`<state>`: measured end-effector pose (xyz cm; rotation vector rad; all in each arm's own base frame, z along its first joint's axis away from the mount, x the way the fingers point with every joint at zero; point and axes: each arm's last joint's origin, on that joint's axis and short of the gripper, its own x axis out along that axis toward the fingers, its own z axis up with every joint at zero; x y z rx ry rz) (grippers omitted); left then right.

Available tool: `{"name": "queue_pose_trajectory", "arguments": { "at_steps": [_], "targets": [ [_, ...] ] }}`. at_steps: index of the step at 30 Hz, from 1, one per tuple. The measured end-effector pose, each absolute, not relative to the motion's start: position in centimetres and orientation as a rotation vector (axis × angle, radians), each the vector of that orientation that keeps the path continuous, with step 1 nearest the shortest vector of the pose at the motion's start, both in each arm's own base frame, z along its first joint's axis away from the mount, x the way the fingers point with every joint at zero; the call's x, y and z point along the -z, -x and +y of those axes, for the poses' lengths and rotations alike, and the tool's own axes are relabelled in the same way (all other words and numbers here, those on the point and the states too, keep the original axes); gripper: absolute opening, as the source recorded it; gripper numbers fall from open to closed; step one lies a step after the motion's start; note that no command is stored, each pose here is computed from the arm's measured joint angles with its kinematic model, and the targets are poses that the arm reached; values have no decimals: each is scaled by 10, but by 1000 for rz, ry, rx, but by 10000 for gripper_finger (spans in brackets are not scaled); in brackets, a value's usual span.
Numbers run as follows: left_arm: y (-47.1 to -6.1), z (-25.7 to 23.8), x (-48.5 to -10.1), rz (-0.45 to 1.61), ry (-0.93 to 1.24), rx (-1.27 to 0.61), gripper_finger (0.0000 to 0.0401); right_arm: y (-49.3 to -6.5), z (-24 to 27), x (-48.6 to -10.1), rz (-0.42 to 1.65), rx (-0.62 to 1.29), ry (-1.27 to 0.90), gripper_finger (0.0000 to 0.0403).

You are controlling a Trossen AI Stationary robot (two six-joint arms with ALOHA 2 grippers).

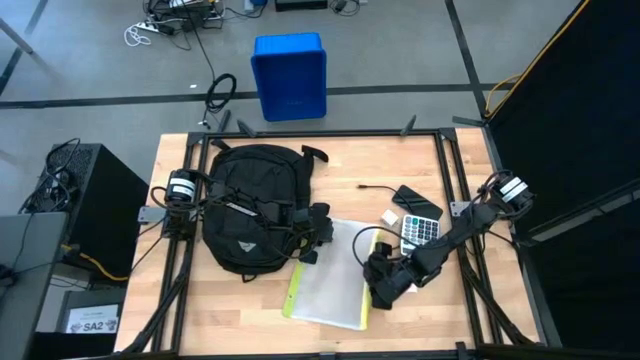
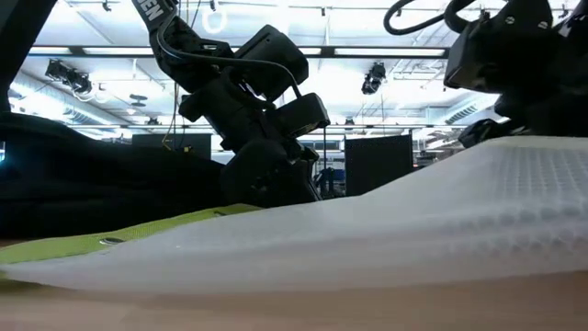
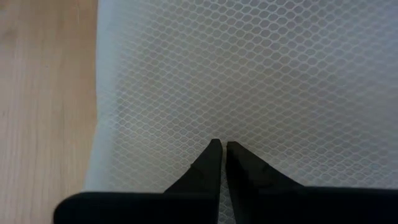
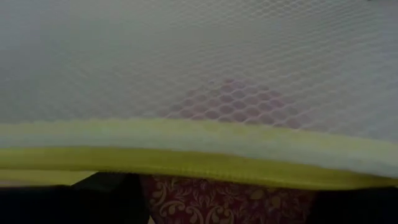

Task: Unpack backpack
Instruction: Remove the red scented candle jar from the white zip bag

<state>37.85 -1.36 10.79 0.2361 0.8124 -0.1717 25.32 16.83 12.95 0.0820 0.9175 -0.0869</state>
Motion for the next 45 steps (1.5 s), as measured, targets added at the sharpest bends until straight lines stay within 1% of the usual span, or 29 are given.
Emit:
{"name": "queue_pose_trajectory", "arguments": {
  "at_steps": [5, 7, 10, 15, 20, 24, 27, 30, 34, 36, 39, 45],
  "targets": [
    [-378, -14, -108, 813, -236, 171, 0, -250, 173, -130, 917, 70, -76, 289],
    [-378, -14, -108, 813, -236, 171, 0, -249, 175, -130, 919, 61, -77, 284],
    [-378, -13, -108, 814, -236, 171, 0, -246, 178, -130, 927, 47, -94, 265],
    [-378, -13, -107, 818, -236, 170, 0, -243, 183, -130, 933, 31, -108, 264],
    [-378, -13, -107, 818, -236, 170, 0, -242, 185, -130, 932, 23, -103, 283],
    [-378, -13, -107, 824, -236, 171, 0, -239, 187, -131, 944, 12, -97, 267],
    [-375, -13, -106, 855, -237, 171, 0, -235, 187, -133, 967, 13, -101, 265],
    [-374, -13, -105, 881, -237, 172, 0, -231, 187, -139, 968, 6, -110, 266],
    [-373, -13, -105, 893, -237, 174, 0, -223, 188, -150, 960, 1, -110, 285],
    [-373, -13, -105, 893, -237, 174, 0, -218, 187, -157, 956, 9, -110, 282],
    [-373, -13, -105, 893, -236, 175, 0, -210, 182, -166, 975, 34, -120, 266],
    [-373, -13, -105, 892, -235, 176, 0, -193, 172, -182, 1005, 110, -141, 268]
  ]
}}
